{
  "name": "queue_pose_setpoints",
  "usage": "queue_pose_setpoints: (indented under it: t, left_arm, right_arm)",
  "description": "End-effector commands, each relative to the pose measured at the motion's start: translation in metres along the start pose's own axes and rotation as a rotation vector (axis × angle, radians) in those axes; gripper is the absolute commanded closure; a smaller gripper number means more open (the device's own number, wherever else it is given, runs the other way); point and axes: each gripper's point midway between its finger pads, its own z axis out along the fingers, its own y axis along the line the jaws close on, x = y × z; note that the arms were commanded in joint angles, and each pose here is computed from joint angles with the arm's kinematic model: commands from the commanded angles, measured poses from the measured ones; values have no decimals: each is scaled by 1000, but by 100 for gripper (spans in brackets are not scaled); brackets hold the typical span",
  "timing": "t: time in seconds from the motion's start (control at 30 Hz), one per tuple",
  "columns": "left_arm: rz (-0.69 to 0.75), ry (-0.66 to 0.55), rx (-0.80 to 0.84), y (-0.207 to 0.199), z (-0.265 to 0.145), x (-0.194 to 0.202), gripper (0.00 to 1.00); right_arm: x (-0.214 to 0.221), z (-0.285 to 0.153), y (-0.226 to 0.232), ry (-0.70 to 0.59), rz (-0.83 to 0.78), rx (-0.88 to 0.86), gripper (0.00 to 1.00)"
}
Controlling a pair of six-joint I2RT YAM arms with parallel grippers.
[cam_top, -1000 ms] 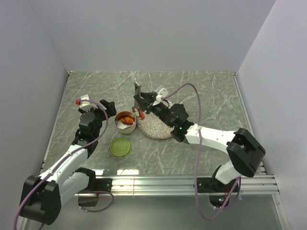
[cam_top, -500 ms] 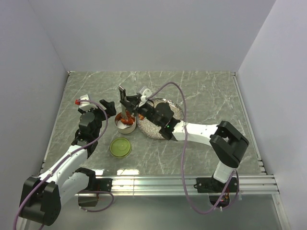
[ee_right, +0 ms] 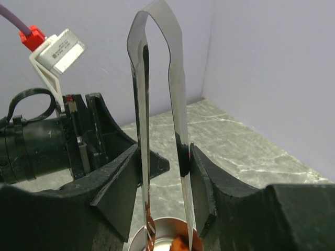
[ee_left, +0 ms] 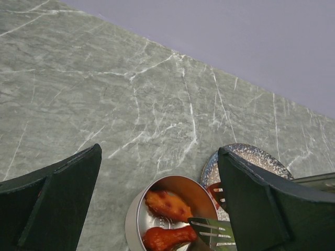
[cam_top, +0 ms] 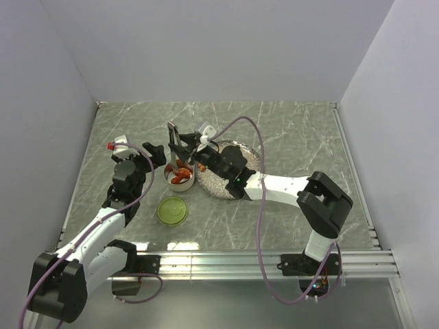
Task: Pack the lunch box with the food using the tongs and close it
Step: Place the food into the lunch box, then pick up the food using the clamp
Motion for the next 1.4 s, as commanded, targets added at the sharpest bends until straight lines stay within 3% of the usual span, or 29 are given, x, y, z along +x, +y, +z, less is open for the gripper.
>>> queue_pose_setpoints:
  t: [0.0,0.43,0.97,1.37]
  left_arm:
    - [-27,-41,17,-5,-1,-11,1]
    - [-29,-44,14,-5,-1,-11,1]
    - [-28,-42,16,-5,0,-11,1]
    - [-27,-36,16,-6,2,-9,1]
  right_arm:
    - [-42,3,0,-131,-12,9,52]
    - [-50,-45,-39,-123,-104,217,54]
    - [-8,-142,-130,85,-121,710,53]
    - [20,-176,-152,152,-105,780,51]
